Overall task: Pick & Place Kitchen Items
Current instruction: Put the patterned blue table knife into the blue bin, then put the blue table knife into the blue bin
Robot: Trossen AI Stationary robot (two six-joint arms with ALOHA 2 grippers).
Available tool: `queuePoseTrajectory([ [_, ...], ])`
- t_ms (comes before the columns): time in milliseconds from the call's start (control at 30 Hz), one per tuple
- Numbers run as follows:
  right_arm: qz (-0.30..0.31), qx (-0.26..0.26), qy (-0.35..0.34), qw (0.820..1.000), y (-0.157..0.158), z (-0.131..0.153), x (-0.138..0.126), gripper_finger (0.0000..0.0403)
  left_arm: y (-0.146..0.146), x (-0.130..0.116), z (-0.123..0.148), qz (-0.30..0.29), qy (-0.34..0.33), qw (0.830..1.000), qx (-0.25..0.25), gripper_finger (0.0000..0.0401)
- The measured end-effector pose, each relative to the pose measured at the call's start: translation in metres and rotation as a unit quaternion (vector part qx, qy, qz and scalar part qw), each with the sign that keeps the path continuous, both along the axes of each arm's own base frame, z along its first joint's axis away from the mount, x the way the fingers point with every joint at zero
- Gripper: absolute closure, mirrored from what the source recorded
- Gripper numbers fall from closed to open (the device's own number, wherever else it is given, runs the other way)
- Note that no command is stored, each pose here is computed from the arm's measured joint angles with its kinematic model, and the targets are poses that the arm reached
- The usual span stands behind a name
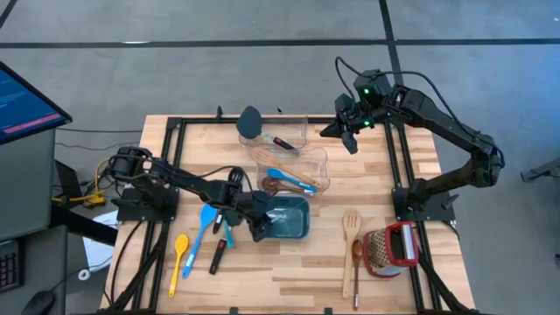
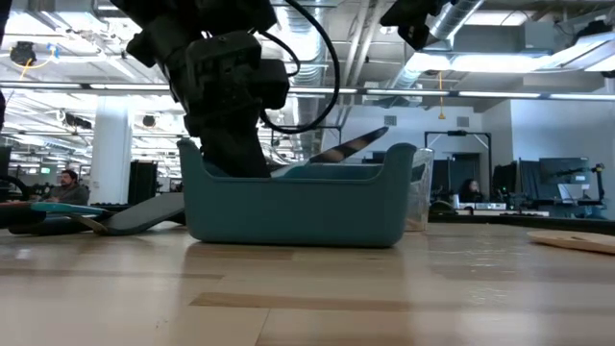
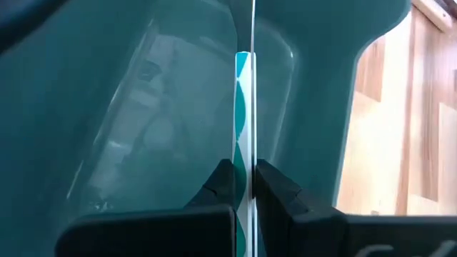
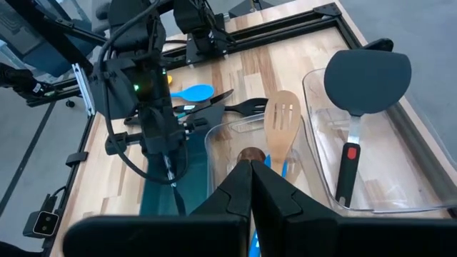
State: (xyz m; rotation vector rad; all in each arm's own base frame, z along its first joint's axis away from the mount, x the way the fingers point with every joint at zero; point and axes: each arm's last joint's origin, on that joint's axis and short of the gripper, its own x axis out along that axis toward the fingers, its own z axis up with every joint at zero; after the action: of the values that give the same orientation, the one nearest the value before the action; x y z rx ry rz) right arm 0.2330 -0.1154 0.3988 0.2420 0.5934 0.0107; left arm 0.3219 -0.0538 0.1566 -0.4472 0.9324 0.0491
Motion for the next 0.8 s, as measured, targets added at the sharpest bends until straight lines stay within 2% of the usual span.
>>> queuePoseTrajectory([
  [533,0.000,0.008,0.014,1.000,0.001,-0.002,-0.002,0.0403,0.001,0.000,0.000,0.013,-0.004,1.000,0.017,0.0319],
  [800,0.000,0.012,0.021,1.000,0.001,-0.003,-0.003,0.0403,0.007,-0.001,0.013,0.023,-0.025,0.999,0.013,0.0327],
])
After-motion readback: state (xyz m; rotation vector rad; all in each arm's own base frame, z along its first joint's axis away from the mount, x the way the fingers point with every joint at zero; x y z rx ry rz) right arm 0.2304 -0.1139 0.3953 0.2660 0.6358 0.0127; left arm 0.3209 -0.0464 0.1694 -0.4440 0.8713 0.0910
